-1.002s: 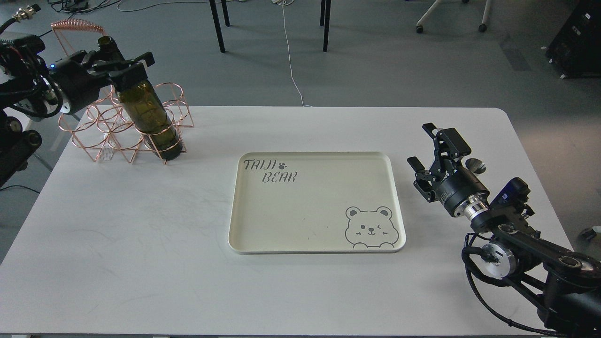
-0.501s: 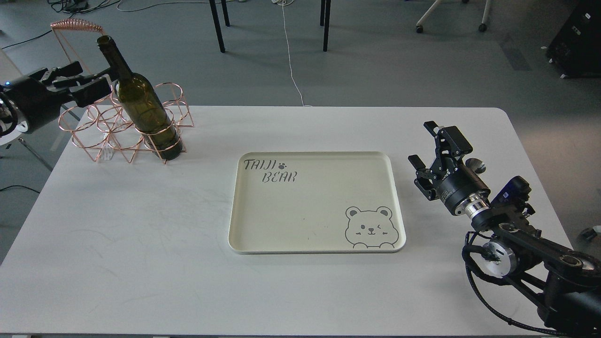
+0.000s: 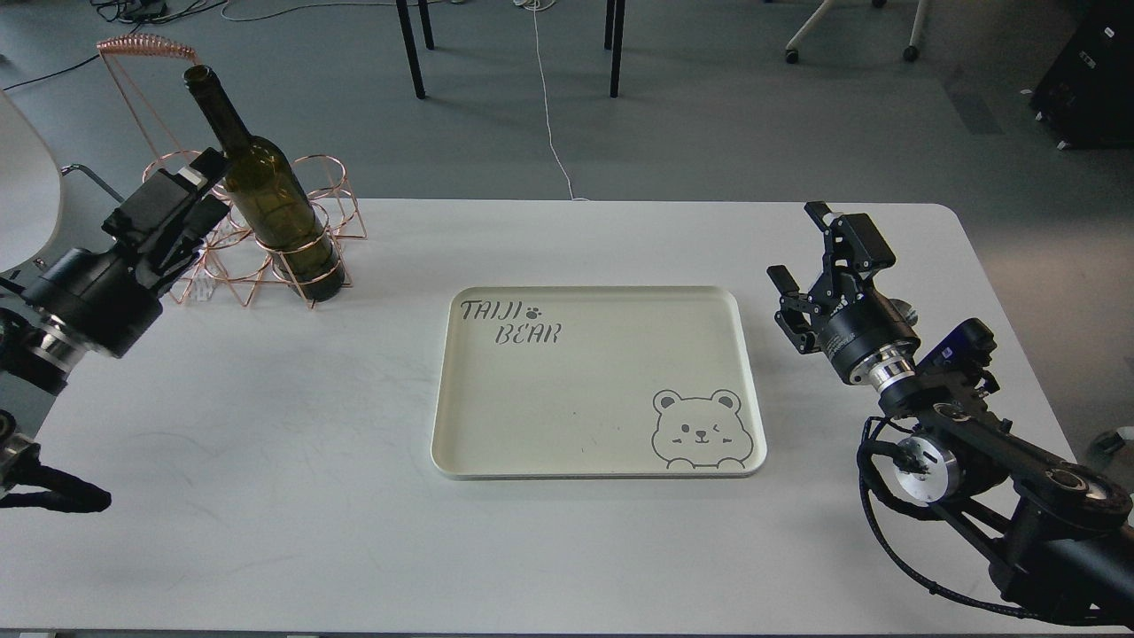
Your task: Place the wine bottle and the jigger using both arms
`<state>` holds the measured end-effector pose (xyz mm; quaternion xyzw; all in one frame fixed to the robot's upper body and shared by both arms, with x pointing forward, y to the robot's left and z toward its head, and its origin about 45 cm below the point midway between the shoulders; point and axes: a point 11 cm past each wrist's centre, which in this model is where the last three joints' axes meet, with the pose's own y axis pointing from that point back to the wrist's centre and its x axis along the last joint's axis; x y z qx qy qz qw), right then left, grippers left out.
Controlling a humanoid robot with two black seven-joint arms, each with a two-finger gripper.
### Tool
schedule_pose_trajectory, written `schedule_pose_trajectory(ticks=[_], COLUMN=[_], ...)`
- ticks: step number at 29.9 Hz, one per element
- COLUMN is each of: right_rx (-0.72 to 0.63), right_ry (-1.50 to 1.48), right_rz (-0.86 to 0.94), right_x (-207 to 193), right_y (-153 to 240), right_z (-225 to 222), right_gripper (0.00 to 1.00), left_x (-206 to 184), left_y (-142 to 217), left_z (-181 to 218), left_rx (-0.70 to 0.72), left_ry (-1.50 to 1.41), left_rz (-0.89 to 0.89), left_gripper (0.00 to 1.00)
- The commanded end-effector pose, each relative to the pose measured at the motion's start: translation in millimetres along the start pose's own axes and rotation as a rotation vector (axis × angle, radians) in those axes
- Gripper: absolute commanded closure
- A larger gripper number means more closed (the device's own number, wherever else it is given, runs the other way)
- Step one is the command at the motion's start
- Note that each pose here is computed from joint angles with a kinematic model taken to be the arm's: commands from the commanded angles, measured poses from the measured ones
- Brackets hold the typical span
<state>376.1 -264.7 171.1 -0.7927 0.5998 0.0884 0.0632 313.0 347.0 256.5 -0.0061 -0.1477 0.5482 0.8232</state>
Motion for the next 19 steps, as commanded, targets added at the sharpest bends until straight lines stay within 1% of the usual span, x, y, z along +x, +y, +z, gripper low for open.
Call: schedule_pose_trajectory(ticks=[1,3,5,7,9,12,14,19], right_rx=[0.014,0.009,0.001,-0.002,0.000,-0.002,-0.002,-0.003], right_ry=[-0.014,-0.016,-0.032,-0.069,-0.109,-0.142,-0.144,-0.147], right_rz=[0.009,0.016,0.008,-0.046,-0.114,-0.166,-0.164,-0.168], right_x=[2,5,6,3,-2,-8,-8,-10], right_y=[-4,-3,-1,1,3,6,6,6], right_z=[-3,-2,2,3,3,4,4,5], right_gripper=[0.01,0.01,0.01,0.01,0.01,0.01,0.01,0.01], left_x=[-37,-56,-71,-75,-72,-73,-68,-60], left_y=[-2,-8,-11,-16,-22,-32,-36,-40], left_z=[-18,-40,-59,-70,-83,-93,-90,-85], left_rx=[-0.026,0.075,0.148,0.176,0.200,0.201,0.179,0.153], left_ry=[0.206,0.295,0.360,0.387,0.395,0.438,0.454,0.462], left_rz=[0.069,0.091,0.107,0.123,0.148,0.140,0.114,0.114], left_gripper=[0.02,0.02,0.02,0.02,0.02,0.02,0.02,0.02])
